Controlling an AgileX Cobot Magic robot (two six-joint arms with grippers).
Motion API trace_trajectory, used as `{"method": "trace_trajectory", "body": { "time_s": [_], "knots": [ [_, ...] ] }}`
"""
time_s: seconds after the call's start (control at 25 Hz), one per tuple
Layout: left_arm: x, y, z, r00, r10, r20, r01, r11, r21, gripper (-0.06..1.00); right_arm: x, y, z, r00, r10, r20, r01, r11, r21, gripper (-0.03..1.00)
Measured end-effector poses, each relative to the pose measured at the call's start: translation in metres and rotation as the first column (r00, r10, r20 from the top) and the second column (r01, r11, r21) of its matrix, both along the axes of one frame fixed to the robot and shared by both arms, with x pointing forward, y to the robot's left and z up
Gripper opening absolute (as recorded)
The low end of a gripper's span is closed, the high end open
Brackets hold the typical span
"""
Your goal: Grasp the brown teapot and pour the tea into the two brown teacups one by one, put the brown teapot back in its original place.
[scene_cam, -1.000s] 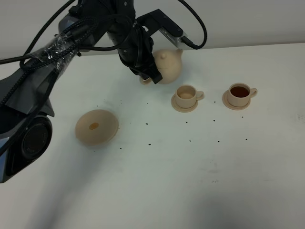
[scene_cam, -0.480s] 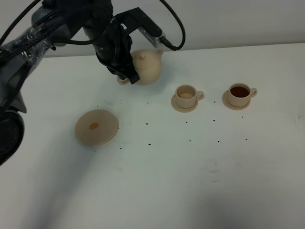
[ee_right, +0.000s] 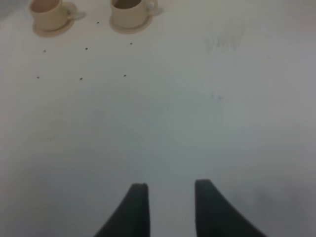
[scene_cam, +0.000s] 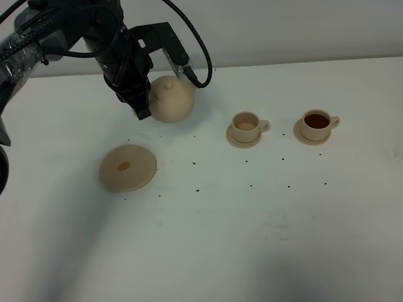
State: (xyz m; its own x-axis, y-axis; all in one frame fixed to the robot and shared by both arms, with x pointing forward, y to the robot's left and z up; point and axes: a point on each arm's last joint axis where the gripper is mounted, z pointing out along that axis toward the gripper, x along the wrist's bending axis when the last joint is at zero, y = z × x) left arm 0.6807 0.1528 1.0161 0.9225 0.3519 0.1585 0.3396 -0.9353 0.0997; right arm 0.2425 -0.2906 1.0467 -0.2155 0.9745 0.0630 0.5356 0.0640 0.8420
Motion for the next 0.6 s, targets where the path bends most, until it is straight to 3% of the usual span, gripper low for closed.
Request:
{"method": "trace_trajectory", "body": {
  "time_s": [0.12,0.28,0.48,0.6],
  "knots": [
    [0.004,-0.001,0.001,0.994,-0.099,0.047,0.098,0.995,0.013,0.12,0.0,0.0,0.0,1.0,0.0,0.0,0.0,1.0,0.0,0.24],
    [0.011,-0.004,0.003,0.963,-0.234,0.131,0.231,0.972,0.036,0.12,0.0,0.0,0.0,1.0,0.0,0.0,0.0,1.0,0.0,0.24],
    [0.016,-0.005,0.005,0.88,-0.436,0.188,0.421,0.9,0.113,0.12,0.0,0.0,0.0,1.0,0.0,0.0,0.0,1.0,0.0,0.24],
    [0.018,-0.006,0.006,0.818,-0.539,0.202,0.515,0.842,0.162,0.12,0.0,0.0,0.0,1.0,0.0,0.0,0.0,1.0,0.0,0.24]
  ]
}}
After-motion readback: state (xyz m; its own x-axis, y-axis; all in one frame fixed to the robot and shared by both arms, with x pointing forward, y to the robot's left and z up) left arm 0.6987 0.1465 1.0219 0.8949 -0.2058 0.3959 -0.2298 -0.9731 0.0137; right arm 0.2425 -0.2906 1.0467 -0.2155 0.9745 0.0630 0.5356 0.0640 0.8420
